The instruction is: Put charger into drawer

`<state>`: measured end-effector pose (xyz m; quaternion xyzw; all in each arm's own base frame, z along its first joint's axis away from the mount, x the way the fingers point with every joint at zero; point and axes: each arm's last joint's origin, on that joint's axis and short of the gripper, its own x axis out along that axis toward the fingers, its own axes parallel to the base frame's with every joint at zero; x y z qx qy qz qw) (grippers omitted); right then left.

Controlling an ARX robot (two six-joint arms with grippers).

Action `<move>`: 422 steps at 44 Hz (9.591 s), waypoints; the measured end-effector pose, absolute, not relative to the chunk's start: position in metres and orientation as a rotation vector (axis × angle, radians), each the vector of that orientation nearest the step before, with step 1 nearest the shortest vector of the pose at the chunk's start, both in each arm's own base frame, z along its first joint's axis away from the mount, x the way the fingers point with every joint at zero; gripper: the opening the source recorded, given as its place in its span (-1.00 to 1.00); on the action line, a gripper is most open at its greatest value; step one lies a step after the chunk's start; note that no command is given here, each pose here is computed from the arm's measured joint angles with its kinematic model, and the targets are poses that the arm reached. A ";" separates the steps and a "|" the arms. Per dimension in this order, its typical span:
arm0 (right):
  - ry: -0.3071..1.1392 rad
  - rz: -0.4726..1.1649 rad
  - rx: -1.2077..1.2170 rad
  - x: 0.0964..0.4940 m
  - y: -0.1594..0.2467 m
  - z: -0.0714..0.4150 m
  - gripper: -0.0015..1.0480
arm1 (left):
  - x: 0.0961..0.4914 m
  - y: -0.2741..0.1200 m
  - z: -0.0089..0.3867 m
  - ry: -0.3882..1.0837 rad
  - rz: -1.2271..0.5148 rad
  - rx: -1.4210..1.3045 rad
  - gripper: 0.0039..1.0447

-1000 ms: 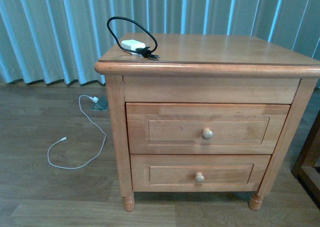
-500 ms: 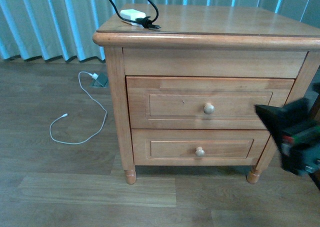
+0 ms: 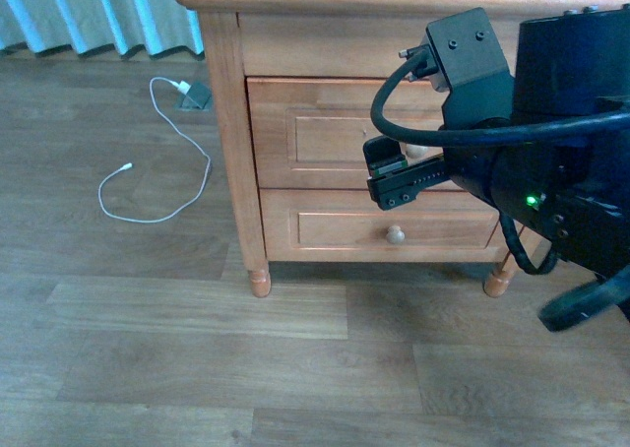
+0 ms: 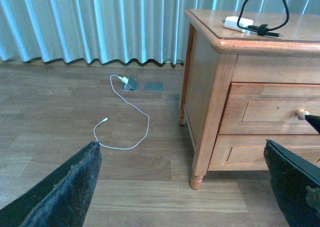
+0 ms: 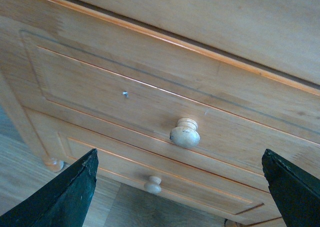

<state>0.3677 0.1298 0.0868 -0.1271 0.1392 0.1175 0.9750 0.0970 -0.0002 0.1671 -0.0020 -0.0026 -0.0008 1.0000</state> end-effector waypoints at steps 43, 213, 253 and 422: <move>0.299 0.123 -0.227 0.420 0.157 0.047 0.84 | 0.097 0.000 0.167 -0.006 -0.002 -0.004 0.89; 0.004 -0.001 0.004 0.121 0.000 0.191 0.84 | 0.101 -0.002 0.165 0.064 0.259 -0.097 0.89; 0.004 -0.001 0.004 0.121 0.000 0.191 0.84 | 0.388 -0.120 0.292 0.093 -0.067 -0.100 0.89; 0.004 -0.002 0.004 0.121 0.000 0.191 0.84 | 0.312 -0.140 0.299 0.074 0.008 0.130 0.89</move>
